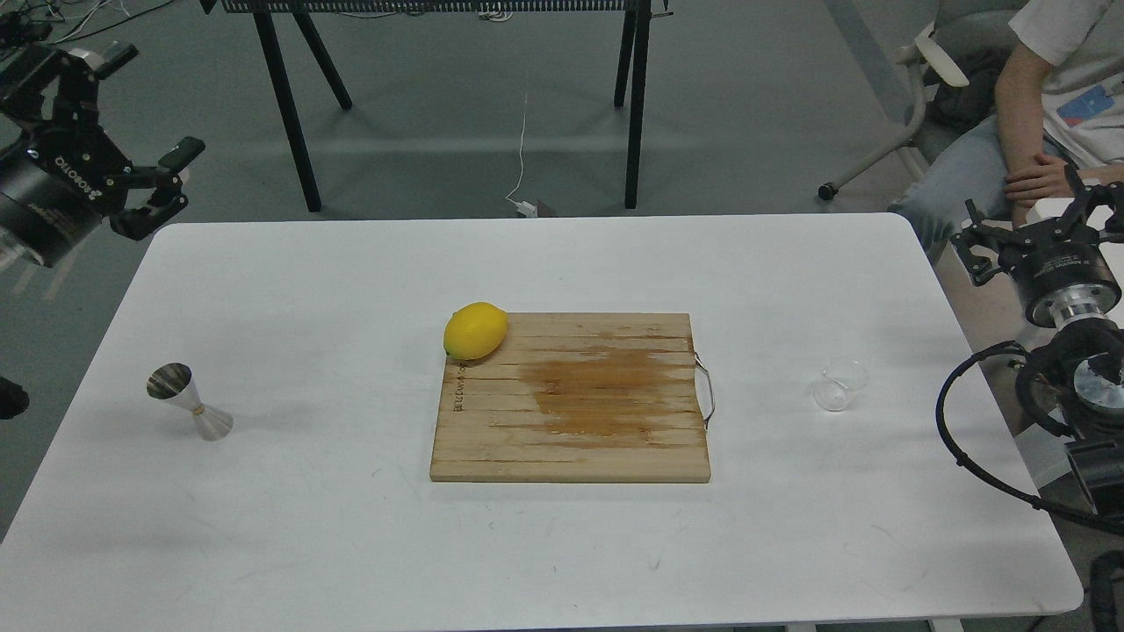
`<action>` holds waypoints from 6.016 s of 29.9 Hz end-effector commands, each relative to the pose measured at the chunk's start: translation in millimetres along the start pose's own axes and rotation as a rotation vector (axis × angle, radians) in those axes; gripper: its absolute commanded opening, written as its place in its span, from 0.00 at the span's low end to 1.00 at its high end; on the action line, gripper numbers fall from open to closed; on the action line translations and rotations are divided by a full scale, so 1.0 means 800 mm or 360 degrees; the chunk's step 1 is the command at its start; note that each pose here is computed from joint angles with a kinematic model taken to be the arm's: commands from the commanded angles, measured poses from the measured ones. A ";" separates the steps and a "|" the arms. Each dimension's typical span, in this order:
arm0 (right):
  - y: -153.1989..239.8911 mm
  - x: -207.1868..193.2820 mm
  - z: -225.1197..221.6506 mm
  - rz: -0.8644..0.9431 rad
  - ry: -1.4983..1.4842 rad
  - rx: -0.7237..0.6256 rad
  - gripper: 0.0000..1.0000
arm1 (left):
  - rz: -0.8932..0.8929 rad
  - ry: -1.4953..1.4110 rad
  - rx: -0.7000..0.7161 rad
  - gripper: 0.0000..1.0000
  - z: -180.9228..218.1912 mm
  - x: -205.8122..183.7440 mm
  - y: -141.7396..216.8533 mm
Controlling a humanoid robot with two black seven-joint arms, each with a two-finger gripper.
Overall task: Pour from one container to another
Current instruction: 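Lower the left gripper toward the metal jigger on the table, then close the left gripper around the metal jigger, then lift the jigger with the left gripper and carry it over the board, then tilt the held jigger with the left gripper to pour onto the board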
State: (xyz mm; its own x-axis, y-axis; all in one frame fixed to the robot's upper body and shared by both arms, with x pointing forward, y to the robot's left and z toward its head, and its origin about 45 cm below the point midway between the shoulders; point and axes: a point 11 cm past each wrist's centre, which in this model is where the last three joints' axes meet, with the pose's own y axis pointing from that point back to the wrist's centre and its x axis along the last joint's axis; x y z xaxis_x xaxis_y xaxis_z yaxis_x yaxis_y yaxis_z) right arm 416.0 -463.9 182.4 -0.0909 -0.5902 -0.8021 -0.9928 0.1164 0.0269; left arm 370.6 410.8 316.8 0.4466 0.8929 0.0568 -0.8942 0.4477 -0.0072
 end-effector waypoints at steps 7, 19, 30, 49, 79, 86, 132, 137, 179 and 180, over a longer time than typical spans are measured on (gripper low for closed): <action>0.005 0.009 -0.021 0.0027 0.0041 0.0030 0.99 | 0.0004 -0.0969 0.0432 1.00 -0.086 -0.007 0.063; 0.005 0.009 -0.020 0.0028 0.0044 0.0026 0.99 | -0.0221 -0.1756 0.0603 1.00 -0.156 -0.033 0.174; 0.012 0.019 -0.013 0.0054 0.0048 0.0004 0.99 | -0.0209 -0.1835 0.0891 0.99 -0.246 -0.013 0.229; 0.009 0.015 -0.006 0.0043 0.0092 -0.0042 0.99 | -0.0062 -0.1948 0.0987 0.96 -0.297 0.009 0.210; 0.006 0.006 -0.006 0.0006 0.0089 -0.0046 0.99 | -0.0146 -0.2089 0.0959 0.61 -0.325 -0.004 0.164; 0.006 0.006 -0.009 0.0008 0.0095 -0.0041 0.99 | -0.0140 -0.2098 0.0952 0.51 -0.323 -0.002 0.160; 0.025 0.025 -0.068 0.0060 0.0208 0.0031 0.99 | -0.0038 -0.2439 0.0512 0.07 -0.192 0.037 0.006; 0.037 0.037 -0.090 0.0100 0.0250 0.0061 0.99 | -0.0145 -0.2582 0.0284 0.07 -0.143 0.013 -0.060; 0.063 0.066 -0.106 0.0194 0.0297 0.0067 0.99 | -0.1372 -0.2614 -0.0238 0.07 -0.261 -0.335 -0.164; 0.063 0.066 -0.105 0.0194 0.0295 0.0066 0.99 | -0.1374 -0.2610 -0.0240 0.07 -0.262 -0.339 -0.165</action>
State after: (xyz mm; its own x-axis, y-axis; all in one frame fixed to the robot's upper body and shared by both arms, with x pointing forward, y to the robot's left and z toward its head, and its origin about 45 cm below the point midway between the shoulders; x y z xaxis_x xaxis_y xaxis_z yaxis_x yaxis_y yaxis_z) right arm 354.2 -558.3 192.4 -0.2283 -0.7079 -0.6684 -0.9694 0.2291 0.0885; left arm 374.6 125.6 95.3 0.1635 -0.4498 0.8780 -0.4111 0.7780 0.4751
